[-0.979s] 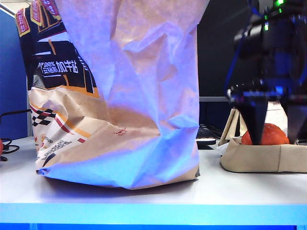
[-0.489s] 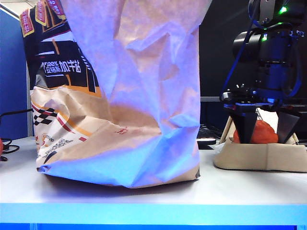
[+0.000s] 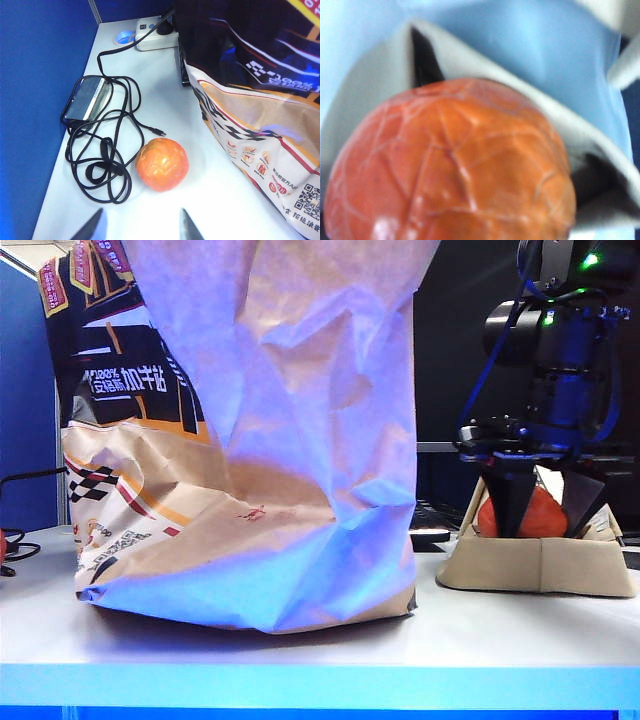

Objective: Open the paper bag and put two oranges into the paper bag.

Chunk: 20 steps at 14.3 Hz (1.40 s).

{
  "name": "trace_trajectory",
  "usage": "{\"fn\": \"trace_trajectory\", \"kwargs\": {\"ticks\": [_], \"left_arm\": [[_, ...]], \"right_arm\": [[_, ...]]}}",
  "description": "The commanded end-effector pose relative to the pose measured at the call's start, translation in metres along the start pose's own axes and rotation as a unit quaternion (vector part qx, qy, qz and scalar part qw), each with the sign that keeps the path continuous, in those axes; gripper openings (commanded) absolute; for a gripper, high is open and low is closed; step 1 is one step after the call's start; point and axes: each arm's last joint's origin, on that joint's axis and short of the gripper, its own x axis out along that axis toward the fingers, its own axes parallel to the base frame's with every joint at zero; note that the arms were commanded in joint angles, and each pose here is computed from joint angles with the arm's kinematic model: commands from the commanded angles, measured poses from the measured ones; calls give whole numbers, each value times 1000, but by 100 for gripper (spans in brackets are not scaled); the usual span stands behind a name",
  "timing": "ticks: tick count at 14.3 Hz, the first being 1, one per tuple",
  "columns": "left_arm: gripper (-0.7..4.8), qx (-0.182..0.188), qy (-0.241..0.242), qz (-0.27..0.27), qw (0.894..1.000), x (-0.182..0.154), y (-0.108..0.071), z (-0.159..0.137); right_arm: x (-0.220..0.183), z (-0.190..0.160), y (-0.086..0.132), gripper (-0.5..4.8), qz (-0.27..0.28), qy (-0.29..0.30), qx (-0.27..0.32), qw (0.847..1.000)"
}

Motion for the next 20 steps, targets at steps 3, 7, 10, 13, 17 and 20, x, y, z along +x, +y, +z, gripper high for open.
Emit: {"fn": "trace_trajectory", "kwargs": {"ticks": [3,7,10,13,17,20], "left_arm": [[192,-17,-7,2,1000,0,0,1],[186,-25,-21,-23,999,0,-1,5],[184,-49,-45,-74,995,1,-5,12],[184,-50,-48,-112,991,11,-13,20],[184,-18,23,-110,993,60,-39,27],[184,-21,15,-112,993,70,-45,31]], "right_arm": [[-121,-11,3,-6,27,-153,-7,988],[-233,-3,39,-6,71,-270,-67,958],[-266,-16,80,-6,124,-286,-122,942],[-267,-29,104,-6,151,-262,-159,940],[-268,-40,146,-6,244,-244,-197,918],[-260,-36,170,-6,313,-223,-211,899]]}}
